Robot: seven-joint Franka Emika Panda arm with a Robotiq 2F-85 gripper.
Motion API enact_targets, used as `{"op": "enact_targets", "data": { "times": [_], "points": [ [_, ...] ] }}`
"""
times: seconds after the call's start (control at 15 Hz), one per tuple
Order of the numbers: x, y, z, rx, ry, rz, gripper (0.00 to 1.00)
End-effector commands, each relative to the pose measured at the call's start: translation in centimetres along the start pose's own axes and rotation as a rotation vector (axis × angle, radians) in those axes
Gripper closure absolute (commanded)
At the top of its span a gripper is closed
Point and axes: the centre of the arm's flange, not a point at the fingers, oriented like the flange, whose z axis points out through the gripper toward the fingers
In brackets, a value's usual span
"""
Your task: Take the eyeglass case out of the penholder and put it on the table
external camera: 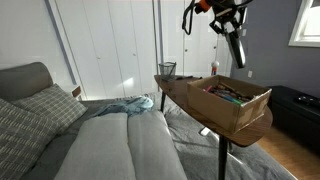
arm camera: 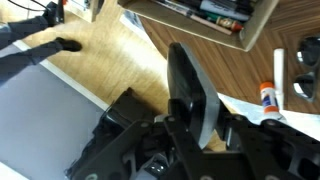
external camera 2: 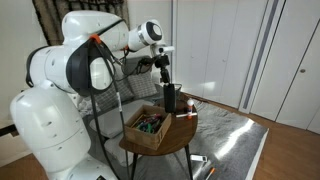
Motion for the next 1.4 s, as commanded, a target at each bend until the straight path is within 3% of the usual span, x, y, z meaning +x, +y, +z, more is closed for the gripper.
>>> {"op": "enact_targets", "data": {
  "times": [0.0, 0.2, 0.27, 0.33, 0.4, 0.47, 0.67, 0.87, 1.07, 1.33],
  "points": [
    [1.5, 0.9, 2.6, -0.178, -0.031, 0.093, 0.88],
    [3.2, -0.1, 6.2, -0.318, -0.092, 0.095, 0.88],
    [2.2, 1.1, 5.0, -0.249, -0.079, 0.08, 0.88],
    [2.4, 0.7, 6.0, -0.269, -0.087, 0.082, 0.63],
    [2.5, 0.4, 6.4, -0.275, -0.089, 0.081, 0.63],
    [2.3, -0.5, 6.4, -0.287, -0.069, 0.074, 0.88],
    [3.2, -3.1, 7.0, -0.286, 0.028, -0.085, 0.88],
    [4.5, -7.5, 7.9, -0.251, 0.114, -0.224, 0.88],
    [3.9, -12.6, 8.4, -0.231, 0.186, -0.375, 0.88],
    [-0.2, -15.6, 8.4, -0.361, 0.146, -0.404, 0.88]
  ]
}}
